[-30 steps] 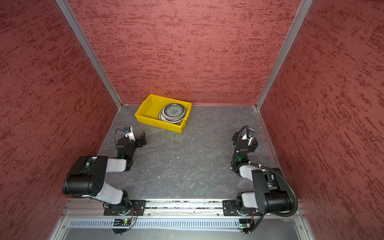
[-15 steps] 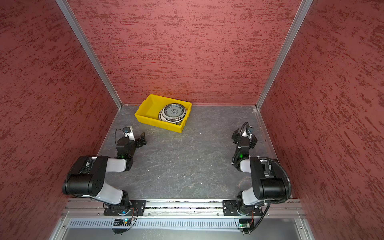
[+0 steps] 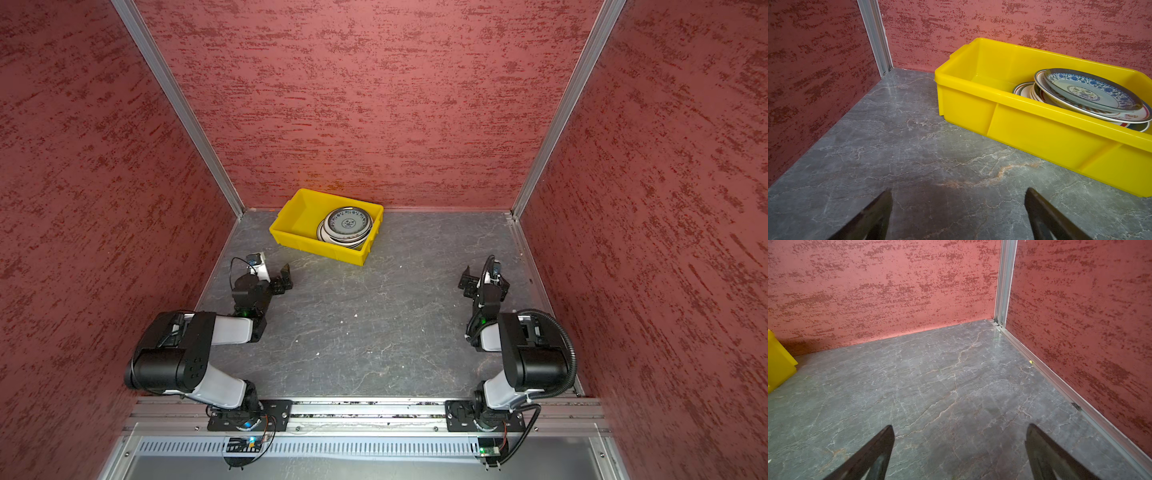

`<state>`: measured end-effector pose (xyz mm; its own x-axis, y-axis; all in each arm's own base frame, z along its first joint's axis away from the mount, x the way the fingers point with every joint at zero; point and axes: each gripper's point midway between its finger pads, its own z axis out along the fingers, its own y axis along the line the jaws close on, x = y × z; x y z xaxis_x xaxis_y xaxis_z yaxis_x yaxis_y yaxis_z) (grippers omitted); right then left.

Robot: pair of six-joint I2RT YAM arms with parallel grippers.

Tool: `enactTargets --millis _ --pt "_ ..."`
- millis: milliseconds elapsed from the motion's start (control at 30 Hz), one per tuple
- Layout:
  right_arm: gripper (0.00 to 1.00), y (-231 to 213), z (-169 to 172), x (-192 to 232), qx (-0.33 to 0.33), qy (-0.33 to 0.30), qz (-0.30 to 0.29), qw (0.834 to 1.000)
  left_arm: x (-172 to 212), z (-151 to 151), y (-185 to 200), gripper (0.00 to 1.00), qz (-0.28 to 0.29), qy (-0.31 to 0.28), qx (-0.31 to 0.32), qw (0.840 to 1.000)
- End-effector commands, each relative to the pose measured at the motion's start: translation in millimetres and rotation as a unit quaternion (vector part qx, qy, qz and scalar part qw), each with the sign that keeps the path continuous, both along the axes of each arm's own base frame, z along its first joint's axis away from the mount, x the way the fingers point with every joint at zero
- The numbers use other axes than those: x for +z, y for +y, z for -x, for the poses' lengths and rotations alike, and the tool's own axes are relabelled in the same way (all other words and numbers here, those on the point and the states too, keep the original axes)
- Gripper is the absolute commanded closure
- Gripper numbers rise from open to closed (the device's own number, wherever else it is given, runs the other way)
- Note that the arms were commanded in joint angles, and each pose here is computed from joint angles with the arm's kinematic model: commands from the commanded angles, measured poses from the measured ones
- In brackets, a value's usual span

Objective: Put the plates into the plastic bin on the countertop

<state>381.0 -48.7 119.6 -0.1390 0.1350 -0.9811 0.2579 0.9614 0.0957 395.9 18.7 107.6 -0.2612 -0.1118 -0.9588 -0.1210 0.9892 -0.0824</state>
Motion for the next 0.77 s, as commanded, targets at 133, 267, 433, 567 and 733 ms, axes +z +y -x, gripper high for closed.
enactTargets --millis 133,267,433,567,733 --pt "0.01 2.7 -2.9 16.0 0.013 -0.03 0.012 0.999 7.8 -3.5 -1.0 0.01 -0.009 -0.014 -0.002 1.0" --pt "0.01 2.5 -3.0 15.9 0.012 -0.03 0.013 0.999 7.8 -3.5 -1.3 0.01 -0.008 -0.014 -0.003 1.0" --pt "0.01 2.6 -2.8 15.8 0.012 -0.03 0.012 0.999 8.0 -3.8 -1.4 0.01 -0.008 -0.014 -0.004 1.0" --pt "0.01 2.7 -2.8 16.0 0.013 -0.03 0.012 0.999 7.6 -3.9 -1.1 0.01 -0.007 -0.013 -0.004 1.0" --pt "0.01 2.5 -2.8 16.2 0.012 -0.03 0.013 0.999 7.8 -3.7 -1.2 0.01 -0.007 -0.013 -0.004 1.0"
